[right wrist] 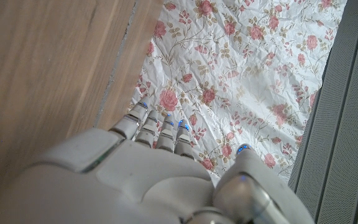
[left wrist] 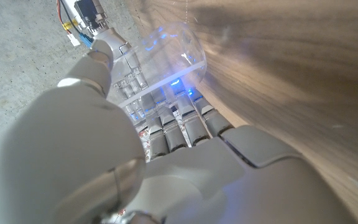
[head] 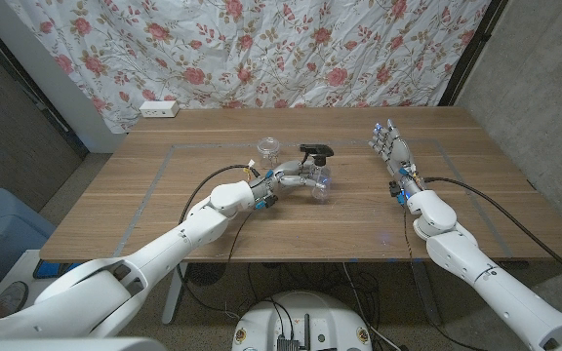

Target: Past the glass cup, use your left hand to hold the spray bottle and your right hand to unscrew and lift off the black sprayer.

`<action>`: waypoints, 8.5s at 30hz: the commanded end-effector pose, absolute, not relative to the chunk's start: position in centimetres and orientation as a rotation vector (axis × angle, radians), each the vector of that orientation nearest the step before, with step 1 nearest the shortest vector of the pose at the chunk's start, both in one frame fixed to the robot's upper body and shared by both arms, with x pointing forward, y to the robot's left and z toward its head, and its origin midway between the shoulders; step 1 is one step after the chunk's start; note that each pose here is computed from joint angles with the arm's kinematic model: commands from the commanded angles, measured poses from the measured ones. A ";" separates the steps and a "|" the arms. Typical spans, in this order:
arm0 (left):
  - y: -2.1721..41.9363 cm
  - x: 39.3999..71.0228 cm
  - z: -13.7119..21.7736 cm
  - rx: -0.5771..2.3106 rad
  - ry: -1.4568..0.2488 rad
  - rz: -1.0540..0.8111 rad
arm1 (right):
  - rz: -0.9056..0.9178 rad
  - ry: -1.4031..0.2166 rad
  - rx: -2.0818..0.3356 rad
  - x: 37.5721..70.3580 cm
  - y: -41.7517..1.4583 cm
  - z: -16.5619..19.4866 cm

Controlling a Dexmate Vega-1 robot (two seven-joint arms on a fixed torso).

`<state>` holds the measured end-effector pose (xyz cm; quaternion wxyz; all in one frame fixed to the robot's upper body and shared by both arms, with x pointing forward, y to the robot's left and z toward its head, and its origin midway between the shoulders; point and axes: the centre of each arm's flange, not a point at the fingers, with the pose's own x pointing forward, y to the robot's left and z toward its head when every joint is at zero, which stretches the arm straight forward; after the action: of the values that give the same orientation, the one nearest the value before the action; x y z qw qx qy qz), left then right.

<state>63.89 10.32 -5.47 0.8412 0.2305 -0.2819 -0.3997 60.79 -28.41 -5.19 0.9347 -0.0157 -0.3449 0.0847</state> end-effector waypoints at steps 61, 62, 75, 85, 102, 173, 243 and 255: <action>10.3 61.6 -3.8 0.513 -0.659 -0.642 | 0.161 -0.756 -0.713 49.7 -27.0 1.8; 10.3 61.6 -3.8 0.514 -0.658 -0.644 | 0.164 -0.755 -0.728 49.5 -26.9 1.9; 10.0 61.7 -3.7 0.522 -0.667 -0.636 | 0.154 -0.709 -0.953 48.1 -25.6 3.2; 9.9 61.7 -3.6 0.527 -0.675 -0.629 | 0.188 -0.691 -1.054 47.4 -24.4 4.5; 9.7 61.7 -3.6 0.552 -0.676 -0.619 | 0.188 -0.686 -1.275 47.0 -22.4 6.6; 8.6 61.3 -3.9 0.579 -0.664 -0.649 | 0.217 -0.610 -1.586 47.7 -19.0 7.7; 7.9 62.3 -3.6 0.606 -0.634 -0.695 | 0.350 -0.581 -1.497 49.4 -19.9 9.3; 7.6 62.6 -3.4 0.606 -0.636 -0.699 | 0.378 -0.587 -1.489 49.6 -19.8 9.3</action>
<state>62.35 7.83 -3.50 0.8471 0.2869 -0.3015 -0.3304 49.42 -19.84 9.29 0.6791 -0.6689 -0.2595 0.1549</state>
